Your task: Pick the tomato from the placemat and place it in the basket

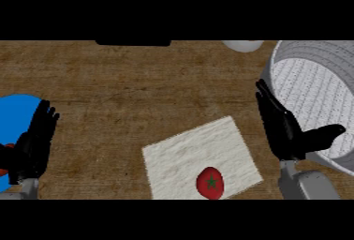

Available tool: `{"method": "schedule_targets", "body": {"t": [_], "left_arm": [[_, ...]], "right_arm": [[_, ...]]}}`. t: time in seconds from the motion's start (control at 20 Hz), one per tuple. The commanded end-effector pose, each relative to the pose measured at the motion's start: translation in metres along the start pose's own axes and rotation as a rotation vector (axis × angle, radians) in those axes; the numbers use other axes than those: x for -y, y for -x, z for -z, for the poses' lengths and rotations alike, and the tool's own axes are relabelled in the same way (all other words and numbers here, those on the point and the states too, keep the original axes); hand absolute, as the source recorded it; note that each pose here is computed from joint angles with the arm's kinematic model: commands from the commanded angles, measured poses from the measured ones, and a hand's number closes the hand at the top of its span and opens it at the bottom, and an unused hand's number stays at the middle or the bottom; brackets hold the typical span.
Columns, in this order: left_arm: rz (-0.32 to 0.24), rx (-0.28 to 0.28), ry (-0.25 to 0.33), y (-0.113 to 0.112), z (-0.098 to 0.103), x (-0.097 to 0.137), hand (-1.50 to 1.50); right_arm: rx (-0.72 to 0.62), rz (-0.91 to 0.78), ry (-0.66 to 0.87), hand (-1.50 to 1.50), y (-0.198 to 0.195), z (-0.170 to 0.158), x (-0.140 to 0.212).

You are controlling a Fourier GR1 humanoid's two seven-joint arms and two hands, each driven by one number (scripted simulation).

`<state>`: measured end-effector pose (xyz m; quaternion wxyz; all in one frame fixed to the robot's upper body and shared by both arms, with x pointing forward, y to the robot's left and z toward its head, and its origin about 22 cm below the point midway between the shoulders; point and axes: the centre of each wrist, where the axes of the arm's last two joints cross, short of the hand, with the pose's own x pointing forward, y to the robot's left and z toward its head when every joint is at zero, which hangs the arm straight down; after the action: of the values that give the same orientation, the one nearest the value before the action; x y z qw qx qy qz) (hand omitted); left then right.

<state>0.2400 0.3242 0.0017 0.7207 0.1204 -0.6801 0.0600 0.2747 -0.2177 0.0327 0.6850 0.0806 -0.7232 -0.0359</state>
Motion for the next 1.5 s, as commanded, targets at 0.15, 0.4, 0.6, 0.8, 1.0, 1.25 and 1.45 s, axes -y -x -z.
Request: {"method": "schedule_targets", "body": {"t": [0.15,0.4,0.6,0.8,1.0,1.25,1.45], "left_arm": [[0.034,-0.297,0.088,0.053,-0.026,0.022,0.0],[0.102,-0.472,0.193,0.065,-0.039,0.015,0.0],[0.111,-0.467,0.18,0.062,-0.033,0.018,0.0],[0.125,-0.467,0.171,0.058,-0.037,0.015,0.0],[0.108,-0.467,0.131,0.058,-0.037,0.009,0.0],[0.116,-0.496,0.121,0.06,-0.042,0.008,0.0],[0.116,-0.524,0.109,0.068,-0.057,-0.005,0.0]], "right_arm": [[0.203,-0.028,-0.003,1.5,-0.034,0.007,-0.051],[0.322,-0.169,-0.234,1.5,-0.033,-0.002,-0.125],[0.305,-0.351,-0.115,-1.5,-0.013,-0.01,-0.169],[0.178,-0.603,-0.002,-1.5,0.003,0.0,-0.153],[0.109,-0.925,0.093,-1.5,-0.005,0.024,-0.106],[0.016,-1.174,0.051,-1.5,-0.046,0.03,-0.109],[-0.062,-1.273,0.013,-1.5,-0.091,0.026,-0.118]]}}
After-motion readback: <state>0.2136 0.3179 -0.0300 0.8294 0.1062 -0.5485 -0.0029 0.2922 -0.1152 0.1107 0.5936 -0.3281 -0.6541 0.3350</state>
